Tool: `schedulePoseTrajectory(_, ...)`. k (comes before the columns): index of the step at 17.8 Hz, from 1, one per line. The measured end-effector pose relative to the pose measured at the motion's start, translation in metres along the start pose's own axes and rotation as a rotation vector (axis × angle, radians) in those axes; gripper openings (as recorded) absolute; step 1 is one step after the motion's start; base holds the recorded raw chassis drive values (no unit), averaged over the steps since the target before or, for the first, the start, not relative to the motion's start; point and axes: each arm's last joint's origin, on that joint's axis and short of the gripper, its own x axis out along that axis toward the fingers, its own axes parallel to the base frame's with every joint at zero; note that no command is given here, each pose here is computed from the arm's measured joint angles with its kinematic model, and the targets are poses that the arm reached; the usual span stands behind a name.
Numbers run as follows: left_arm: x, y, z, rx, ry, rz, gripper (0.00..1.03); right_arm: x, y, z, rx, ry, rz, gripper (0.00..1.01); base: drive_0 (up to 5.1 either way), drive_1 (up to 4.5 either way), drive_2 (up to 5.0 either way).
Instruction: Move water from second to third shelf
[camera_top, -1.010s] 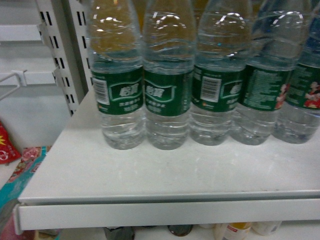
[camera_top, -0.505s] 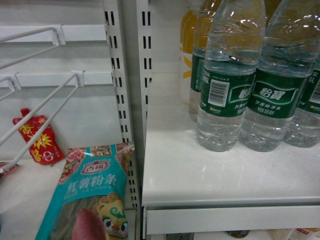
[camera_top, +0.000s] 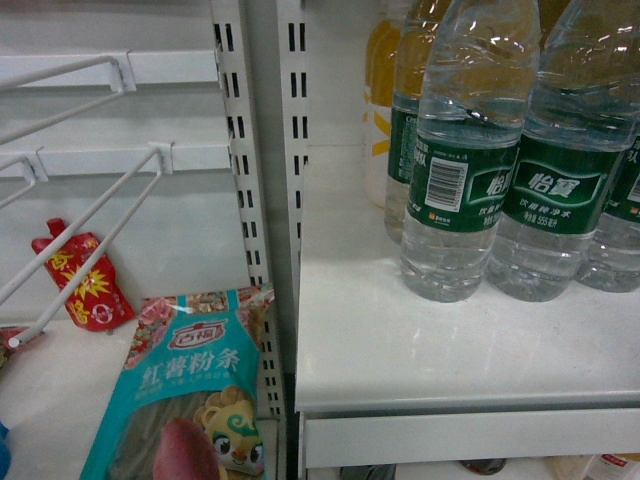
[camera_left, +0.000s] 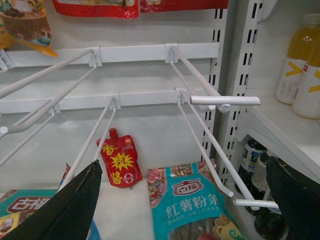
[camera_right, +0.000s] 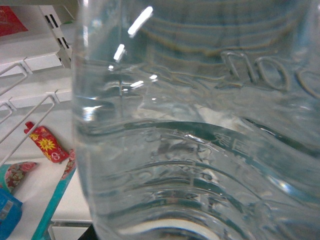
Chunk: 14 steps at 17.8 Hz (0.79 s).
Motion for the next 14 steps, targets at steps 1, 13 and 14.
schedulePoseTrajectory(1,0.000,0.000,0.000,0.000,0.000,0.000,0.98,0.000,0.000,0.000,0.000,0.000,0.000,0.43,0.0,0.00,0.0)
schedulePoseTrajectory(13,0.000,0.000,0.000,0.000,0.000,0.000,0.98,0.021,-0.022,-0.006,-0.092,-0.009,-0.202,0.43,0.0,0.00,0.0)
schedulePoseTrajectory(14,0.000,0.000,0.000,0.000,0.000,0.000,0.98,0.026,-0.022,-0.007,-0.091,-0.004,-0.178,0.43,0.0,0.00,0.0)
